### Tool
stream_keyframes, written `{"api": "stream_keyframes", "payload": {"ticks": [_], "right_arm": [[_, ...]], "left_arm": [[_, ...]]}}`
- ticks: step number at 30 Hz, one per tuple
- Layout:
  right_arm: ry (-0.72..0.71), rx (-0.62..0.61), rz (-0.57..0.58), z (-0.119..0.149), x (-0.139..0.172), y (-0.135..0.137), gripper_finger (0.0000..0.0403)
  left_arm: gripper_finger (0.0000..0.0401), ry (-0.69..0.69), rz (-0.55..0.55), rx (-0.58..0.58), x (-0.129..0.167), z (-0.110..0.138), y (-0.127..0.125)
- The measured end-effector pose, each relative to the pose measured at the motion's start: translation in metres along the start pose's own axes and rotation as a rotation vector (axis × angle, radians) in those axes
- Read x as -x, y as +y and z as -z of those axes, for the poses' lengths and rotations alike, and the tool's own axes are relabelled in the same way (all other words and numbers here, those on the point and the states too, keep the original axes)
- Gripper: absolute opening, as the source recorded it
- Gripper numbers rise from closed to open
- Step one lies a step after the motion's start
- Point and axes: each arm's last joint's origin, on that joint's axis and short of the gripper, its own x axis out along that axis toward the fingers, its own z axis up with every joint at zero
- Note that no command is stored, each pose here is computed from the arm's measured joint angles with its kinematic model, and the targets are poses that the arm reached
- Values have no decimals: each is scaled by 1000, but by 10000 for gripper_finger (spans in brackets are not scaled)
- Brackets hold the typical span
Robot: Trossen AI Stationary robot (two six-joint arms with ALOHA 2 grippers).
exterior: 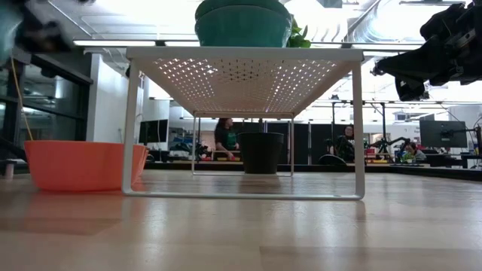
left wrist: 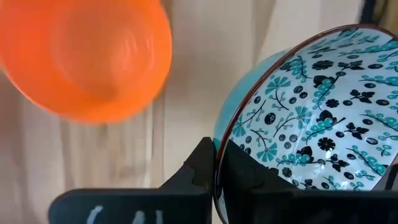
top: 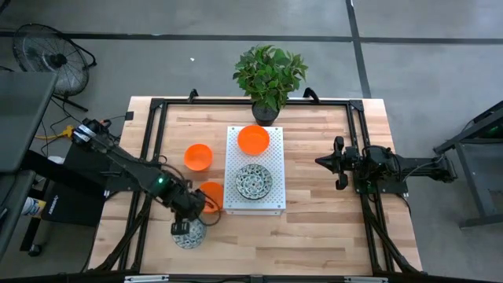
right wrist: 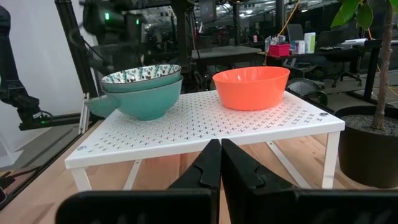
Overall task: Pick & Place Mini bowls
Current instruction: Stack the green white bowl on top of the green white bowl on the shelf
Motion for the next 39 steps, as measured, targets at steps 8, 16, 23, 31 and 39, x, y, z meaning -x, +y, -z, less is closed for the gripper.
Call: {"api": "stream_keyframes", "payload": {"ticks": [8,16,23,31,39], "right_arm": [[0,0,0,0,0,0,0],[0,0,0,0,0,0,0],[0,0,0,0,0,0,0],[0,0,0,0,0,0,0],[0,0,0,0,0,0,0]], "left_arm": [[3,-91,-8,-65,55,-31,12],[3,-169,-14,-66,91,-49,30],[3,-200,23,-35,108,-63,48],[3,-264,26,-41,129,-89,70],[3,-273,3,-73,147,-129,91]]}}
